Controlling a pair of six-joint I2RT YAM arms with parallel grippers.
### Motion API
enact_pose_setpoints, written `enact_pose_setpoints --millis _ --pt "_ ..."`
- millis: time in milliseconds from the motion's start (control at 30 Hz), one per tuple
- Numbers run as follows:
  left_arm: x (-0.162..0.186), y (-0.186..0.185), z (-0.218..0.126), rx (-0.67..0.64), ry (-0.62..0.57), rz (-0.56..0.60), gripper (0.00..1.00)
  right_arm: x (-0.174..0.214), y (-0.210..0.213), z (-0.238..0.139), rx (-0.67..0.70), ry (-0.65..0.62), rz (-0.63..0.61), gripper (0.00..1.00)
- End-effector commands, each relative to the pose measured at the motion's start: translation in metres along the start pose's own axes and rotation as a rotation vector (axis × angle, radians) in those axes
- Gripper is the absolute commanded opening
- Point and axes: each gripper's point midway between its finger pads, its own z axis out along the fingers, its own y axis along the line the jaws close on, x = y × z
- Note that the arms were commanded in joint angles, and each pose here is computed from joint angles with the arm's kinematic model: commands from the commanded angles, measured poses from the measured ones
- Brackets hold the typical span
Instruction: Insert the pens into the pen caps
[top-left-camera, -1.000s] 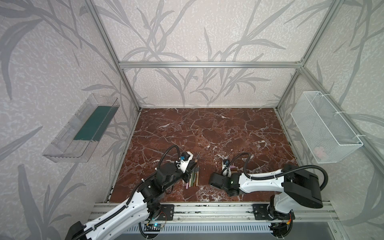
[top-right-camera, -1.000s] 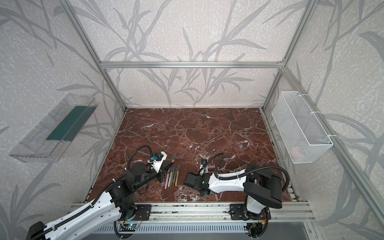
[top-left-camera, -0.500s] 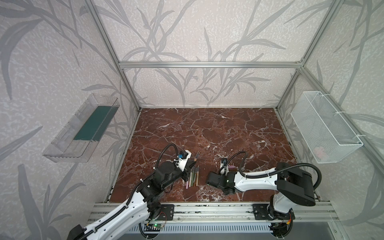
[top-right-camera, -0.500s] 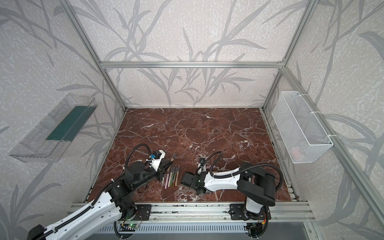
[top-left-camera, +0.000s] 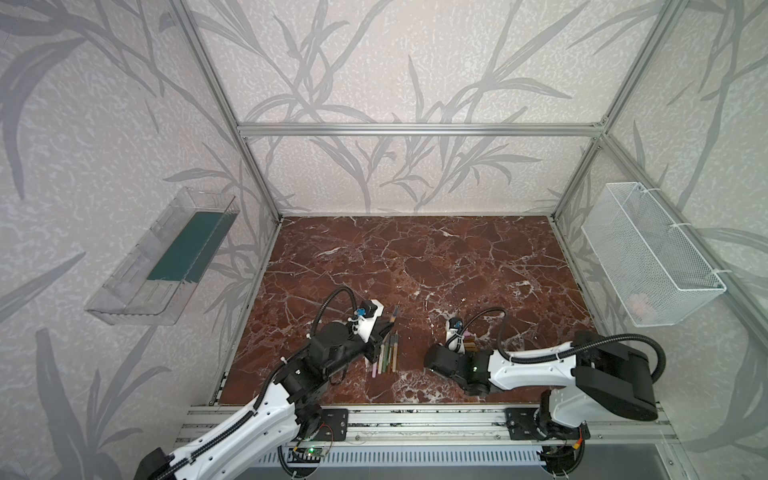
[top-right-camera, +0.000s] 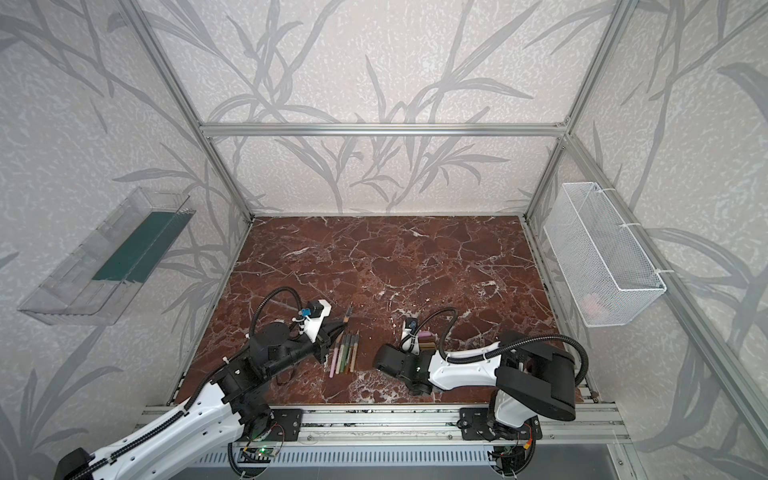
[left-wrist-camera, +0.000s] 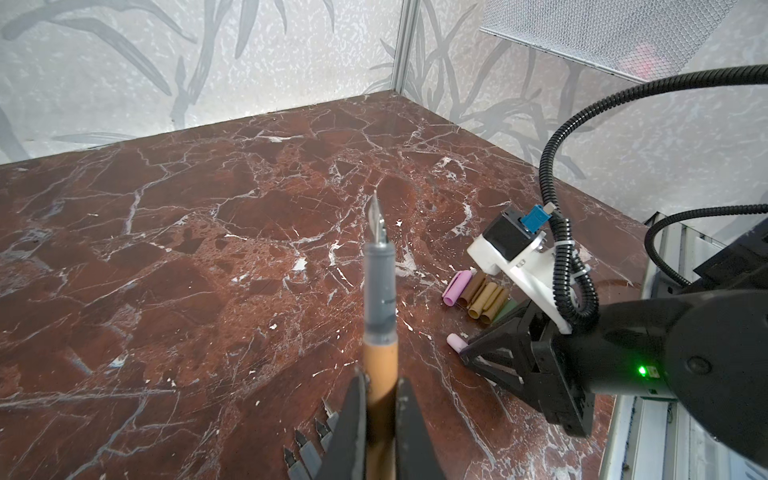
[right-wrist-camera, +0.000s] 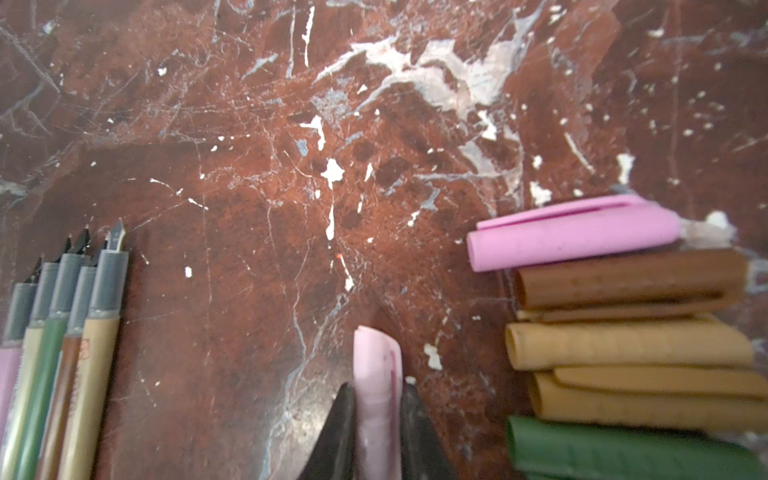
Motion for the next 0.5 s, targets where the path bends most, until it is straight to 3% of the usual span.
enact_pose_setpoints --millis 0,167,333,467 --pt "-0.011 -0.009 0.002 0.054 -0.032 -0.011 0.00 -0.008 0.014 -0.010 -0.115 -0.002 0.004 0.19" --pt "-0.020 -0.035 -0.002 0.214 -0.074 -0.092 0.00 -0.039 0.023 -0.038 -0.225 -0.078 0.012 0.19" --pt "-0.036 -0.041 -0.010 0.263 -0.167 -0.225 0.00 -0.070 0.026 -0.074 -0.326 -0.194 0.014 0.17" --pt "-0.041 -0.039 -0.012 0.251 -0.147 -0.298 0.00 -0.088 0.022 -0.096 -0.370 -0.260 0.021 0.15"
